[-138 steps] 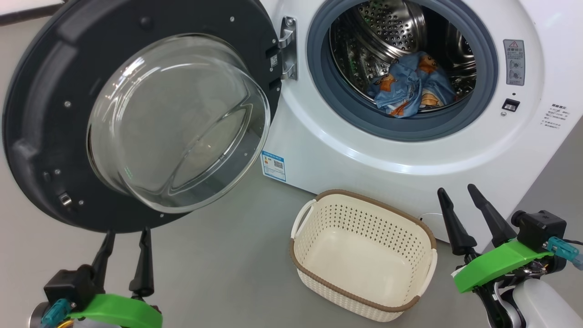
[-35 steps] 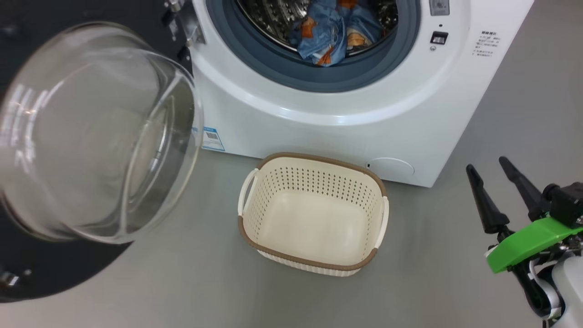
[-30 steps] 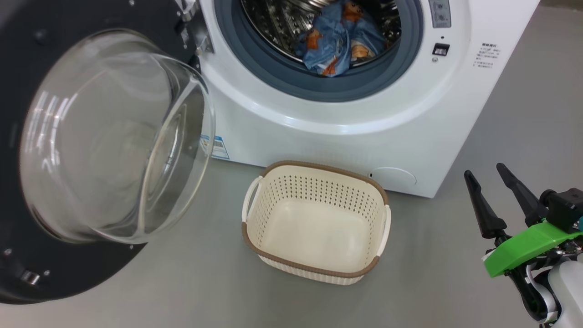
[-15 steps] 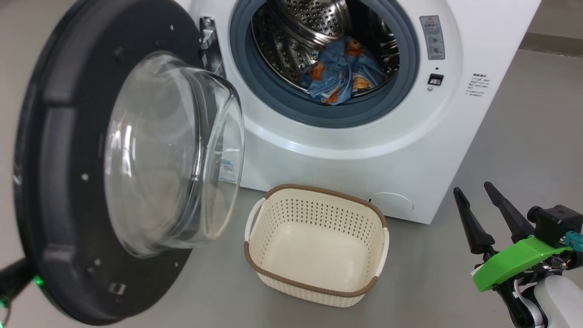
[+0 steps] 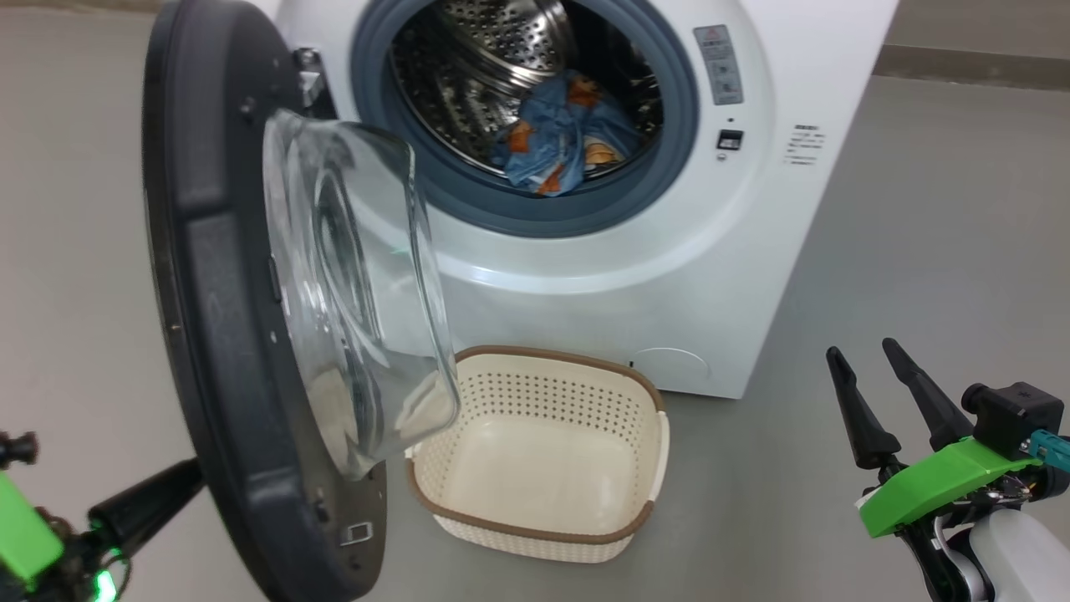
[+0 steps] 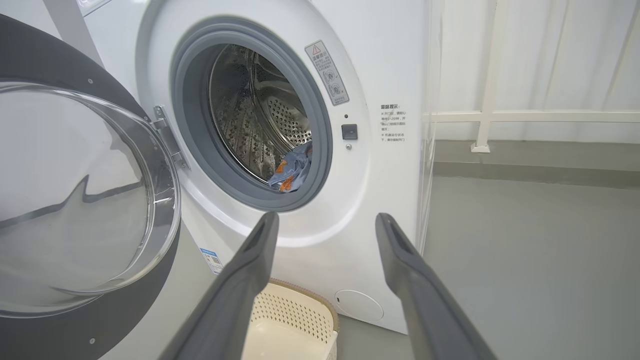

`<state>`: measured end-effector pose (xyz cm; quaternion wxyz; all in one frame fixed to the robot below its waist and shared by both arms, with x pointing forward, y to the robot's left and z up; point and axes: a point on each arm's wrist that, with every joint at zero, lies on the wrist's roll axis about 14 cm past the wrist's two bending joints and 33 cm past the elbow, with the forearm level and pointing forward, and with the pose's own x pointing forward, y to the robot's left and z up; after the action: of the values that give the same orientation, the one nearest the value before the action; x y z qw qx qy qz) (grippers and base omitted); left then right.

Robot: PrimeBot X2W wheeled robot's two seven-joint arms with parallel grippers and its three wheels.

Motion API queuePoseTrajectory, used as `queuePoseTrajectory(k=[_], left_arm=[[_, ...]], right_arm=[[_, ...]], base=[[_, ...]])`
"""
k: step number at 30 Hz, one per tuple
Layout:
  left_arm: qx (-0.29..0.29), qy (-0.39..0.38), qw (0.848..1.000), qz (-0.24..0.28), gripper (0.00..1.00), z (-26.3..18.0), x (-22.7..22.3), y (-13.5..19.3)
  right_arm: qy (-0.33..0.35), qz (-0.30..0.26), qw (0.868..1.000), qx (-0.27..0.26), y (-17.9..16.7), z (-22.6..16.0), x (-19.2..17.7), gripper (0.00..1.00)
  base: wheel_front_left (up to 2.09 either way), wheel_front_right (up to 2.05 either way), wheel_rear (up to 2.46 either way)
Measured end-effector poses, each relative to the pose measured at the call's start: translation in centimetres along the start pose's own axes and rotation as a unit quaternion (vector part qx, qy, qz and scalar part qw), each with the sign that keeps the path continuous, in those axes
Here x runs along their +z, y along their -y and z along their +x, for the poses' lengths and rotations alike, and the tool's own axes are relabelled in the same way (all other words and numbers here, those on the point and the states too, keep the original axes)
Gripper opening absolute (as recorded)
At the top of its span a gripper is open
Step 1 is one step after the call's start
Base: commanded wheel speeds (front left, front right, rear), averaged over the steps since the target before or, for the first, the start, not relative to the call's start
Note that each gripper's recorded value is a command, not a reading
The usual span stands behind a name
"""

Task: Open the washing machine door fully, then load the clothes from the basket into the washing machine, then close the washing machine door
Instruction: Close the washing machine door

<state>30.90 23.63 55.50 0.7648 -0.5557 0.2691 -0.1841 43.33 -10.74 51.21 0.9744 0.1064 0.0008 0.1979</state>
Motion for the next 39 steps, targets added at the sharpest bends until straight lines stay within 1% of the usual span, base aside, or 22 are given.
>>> queuePoseTrajectory(k=[9, 23, 28, 32, 39], left_arm=[[-0.032, -0.053, 0.998, 0.010, 0.00, 5.2, -2.3, 2.1], [-0.086, -0.090, 0.992, 0.037, 0.00, 13.9, -4.1, 6.7], [-0.102, -0.093, 0.989, 0.049, 0.00, 16.8, -4.2, 7.9], [-0.118, -0.093, 0.988, 0.047, 0.00, 19.6, -4.3, 8.9], [-0.130, -0.084, 0.987, 0.037, 0.00, 22.4, -3.7, 9.1]], right_arm=[[0.008, 0.004, 0.999, -0.049, 2.9, -2.4, 0.3, 1.00], [0.028, 0.012, 0.990, -0.137, 7.3, -7.2, 1.2, 1.00], [0.033, 0.014, 0.986, -0.165, 8.7, -8.7, 1.4, 1.00], [0.034, 0.017, 0.981, -0.190, 9.9, -9.8, 1.3, 1.00], [0.024, 0.025, 0.978, -0.206, 10.6, -10.0, 0.4, 1.00]], base=[[0.00, 0.00, 0.00], [0.00, 0.00, 0.00], [0.00, 0.00, 0.00], [0.00, 0.00, 0.00], [0.00, 0.00, 0.00]])
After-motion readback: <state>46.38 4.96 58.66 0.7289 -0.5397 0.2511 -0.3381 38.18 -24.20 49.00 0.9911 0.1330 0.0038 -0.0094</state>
